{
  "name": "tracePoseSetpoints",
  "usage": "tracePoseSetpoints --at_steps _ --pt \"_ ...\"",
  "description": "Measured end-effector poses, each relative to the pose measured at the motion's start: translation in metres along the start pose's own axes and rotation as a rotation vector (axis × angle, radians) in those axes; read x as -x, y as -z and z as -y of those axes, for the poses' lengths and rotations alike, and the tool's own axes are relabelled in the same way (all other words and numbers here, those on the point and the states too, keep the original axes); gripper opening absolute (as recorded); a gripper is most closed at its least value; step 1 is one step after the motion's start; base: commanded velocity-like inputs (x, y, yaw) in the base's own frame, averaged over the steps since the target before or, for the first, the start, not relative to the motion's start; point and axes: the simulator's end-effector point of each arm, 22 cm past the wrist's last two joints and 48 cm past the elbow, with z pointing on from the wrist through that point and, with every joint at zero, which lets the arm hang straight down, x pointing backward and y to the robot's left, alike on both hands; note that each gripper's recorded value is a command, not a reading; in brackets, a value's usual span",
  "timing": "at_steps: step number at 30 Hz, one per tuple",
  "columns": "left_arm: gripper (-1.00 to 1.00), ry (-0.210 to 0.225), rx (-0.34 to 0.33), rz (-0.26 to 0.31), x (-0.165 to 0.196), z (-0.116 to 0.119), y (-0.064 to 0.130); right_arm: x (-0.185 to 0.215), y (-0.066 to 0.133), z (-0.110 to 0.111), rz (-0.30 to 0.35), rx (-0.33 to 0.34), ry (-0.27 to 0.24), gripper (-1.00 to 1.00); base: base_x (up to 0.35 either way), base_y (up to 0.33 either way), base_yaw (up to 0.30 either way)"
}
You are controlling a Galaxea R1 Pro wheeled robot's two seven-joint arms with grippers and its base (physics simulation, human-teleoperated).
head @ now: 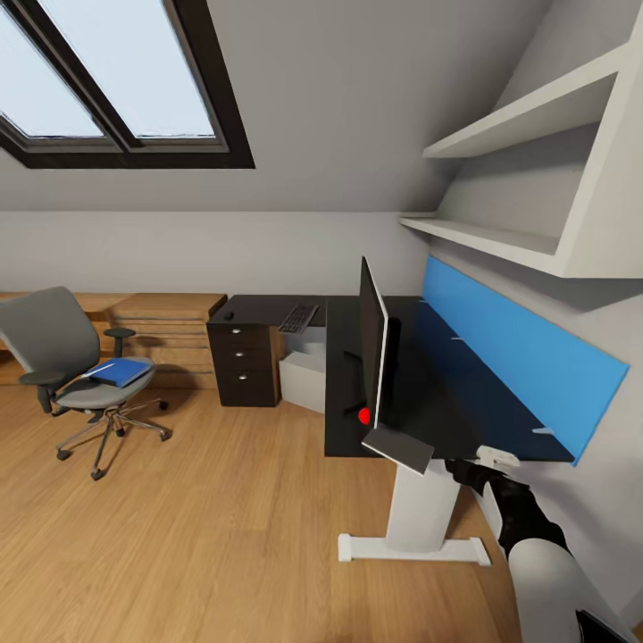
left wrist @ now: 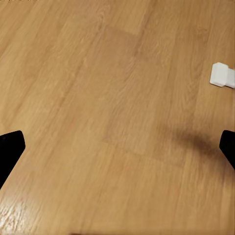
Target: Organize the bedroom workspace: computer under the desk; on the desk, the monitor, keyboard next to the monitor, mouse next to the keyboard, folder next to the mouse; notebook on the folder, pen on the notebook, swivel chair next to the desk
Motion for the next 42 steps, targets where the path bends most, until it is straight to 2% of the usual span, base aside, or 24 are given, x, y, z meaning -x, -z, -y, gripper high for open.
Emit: tracePoseSetpoints --at_steps 4,7,9,10,14,17,26,34,39,42 --pt "1.0 0.0 0.002 0.003 0.001 -0.001 0.0 -0.011 -0.002 -0.005 -0.022 0.011 -0.006 1.0 0.011 0.0 0.0" --pt "1.0 0.001 0.005 0.005 0.002 -0.003 0.0 -0.021 -0.004 -0.011 -0.037 0.028 -0.037 1.0 0.005 0.0 0.0" --pt "1.0 0.001 0.009 0.006 0.002 -0.006 -0.001 -0.023 -0.005 -0.015 -0.032 0.042 -0.074 1.0 0.003 0.0 0.0" --pt "1.0 -0.001 0.015 0.009 0.004 -0.011 -0.001 -0.022 -0.005 -0.018 -0.018 0.054 -0.117 1.0 0.002 0.0 0.0" --pt "1.0 -0.008 0.028 0.014 0.008 -0.022 -0.002 -0.017 -0.006 -0.02 0.016 0.072 -0.208 1.0 0.001 0.0 0.0" --pt "1.0 -0.011 0.033 0.016 0.009 -0.027 -0.002 -0.015 -0.006 -0.019 0.026 0.075 -0.243 1.0 0.0 0.0 0.0" --pt "1.0 -0.009 0.043 0.017 0.009 -0.028 -0.002 -0.011 -0.006 -0.007 0.034 0.063 -0.254 1.0 0.0 0.0 0.0" --pt "1.0 -0.001 0.034 0.027 0.013 -0.02 -0.003 -0.01 -0.006 -0.003 0.038 0.058 -0.259 1.0 0.0 0.0 0.0" --pt "1.0 0.0 0.017 0.032 0.014 -0.01 -0.003 -0.009 -0.006 0.0 0.041 0.058 -0.281 1.0 0.0 0.0 0.0" --pt "1.0 -0.001 0.006 0.054 0.018 -0.004 -0.003 -0.008 -0.006 0.006 0.043 0.054 -0.3 1.0 0.0 0.0 0.0"
